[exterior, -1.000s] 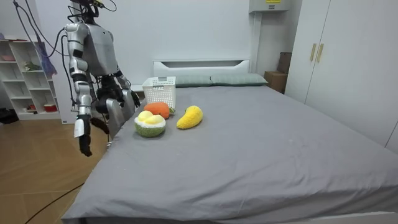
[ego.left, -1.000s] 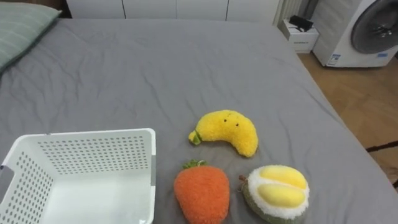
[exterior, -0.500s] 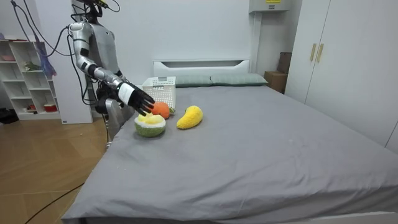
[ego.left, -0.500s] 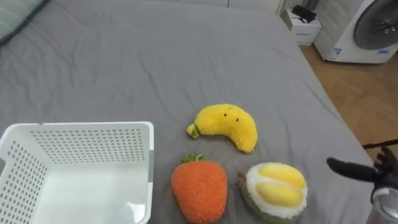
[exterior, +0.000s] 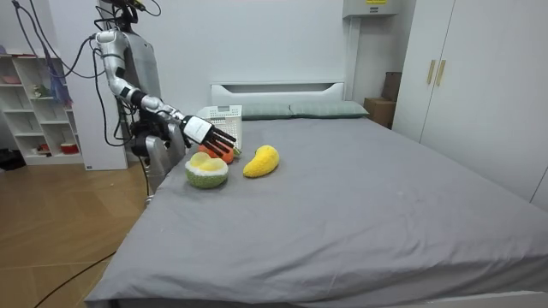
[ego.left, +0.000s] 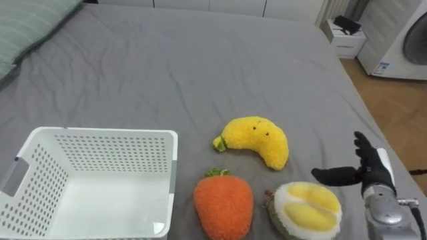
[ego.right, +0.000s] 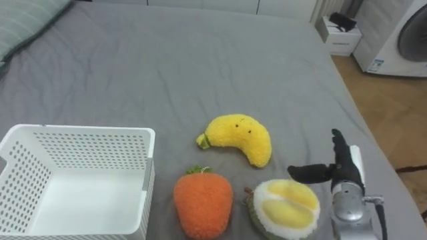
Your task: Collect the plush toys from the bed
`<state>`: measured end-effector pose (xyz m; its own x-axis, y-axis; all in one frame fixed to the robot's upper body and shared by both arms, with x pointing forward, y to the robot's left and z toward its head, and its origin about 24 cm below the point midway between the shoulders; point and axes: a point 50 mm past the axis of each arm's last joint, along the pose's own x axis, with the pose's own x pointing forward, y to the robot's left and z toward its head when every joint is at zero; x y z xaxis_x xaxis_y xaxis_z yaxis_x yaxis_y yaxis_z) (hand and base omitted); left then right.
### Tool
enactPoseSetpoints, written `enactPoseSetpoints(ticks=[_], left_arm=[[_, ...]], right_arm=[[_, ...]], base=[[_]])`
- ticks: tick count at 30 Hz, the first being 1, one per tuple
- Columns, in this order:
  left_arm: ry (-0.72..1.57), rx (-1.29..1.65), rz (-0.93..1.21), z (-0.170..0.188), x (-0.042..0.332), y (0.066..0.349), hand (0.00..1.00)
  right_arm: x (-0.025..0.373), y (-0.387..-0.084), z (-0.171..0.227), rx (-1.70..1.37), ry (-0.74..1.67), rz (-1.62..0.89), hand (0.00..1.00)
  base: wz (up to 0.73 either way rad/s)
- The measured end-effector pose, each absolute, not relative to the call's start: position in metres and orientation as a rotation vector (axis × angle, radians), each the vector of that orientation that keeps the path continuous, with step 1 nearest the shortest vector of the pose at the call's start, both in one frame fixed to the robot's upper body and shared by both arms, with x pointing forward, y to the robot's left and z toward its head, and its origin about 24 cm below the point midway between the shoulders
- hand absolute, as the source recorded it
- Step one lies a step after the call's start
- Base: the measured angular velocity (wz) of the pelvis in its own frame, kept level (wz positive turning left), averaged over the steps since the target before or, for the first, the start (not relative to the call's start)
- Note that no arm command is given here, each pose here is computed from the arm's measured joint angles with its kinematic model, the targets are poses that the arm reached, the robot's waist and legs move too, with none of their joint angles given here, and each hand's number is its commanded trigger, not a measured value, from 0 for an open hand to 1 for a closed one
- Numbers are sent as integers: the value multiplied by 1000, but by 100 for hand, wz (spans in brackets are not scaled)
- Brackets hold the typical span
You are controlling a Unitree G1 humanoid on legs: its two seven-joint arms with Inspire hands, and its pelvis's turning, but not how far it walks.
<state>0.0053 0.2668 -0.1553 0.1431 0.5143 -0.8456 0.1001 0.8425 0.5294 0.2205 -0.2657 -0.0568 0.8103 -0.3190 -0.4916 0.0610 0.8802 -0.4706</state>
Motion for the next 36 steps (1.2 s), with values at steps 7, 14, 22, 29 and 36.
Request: enactPoseSetpoints(ticks=[7,14,22,29,36], left_arm=[[1391,544,313,-155,10,266,0],[1371,543,318,-153,16,267,0],[1371,539,302,-154,17,266,0],[1366,548,253,-155,20,261,0],[1349,546,238,-155,28,260,0]], right_arm=[[200,-259,-87,-575,770,-43,0],[183,-263,-103,-609,889,15,0],[176,-265,-109,-640,944,44,0],[169,-268,-115,-663,981,54,82],[167,-270,-116,-678,979,21,100]], base=[[4],[1],[7],[7],[1]])
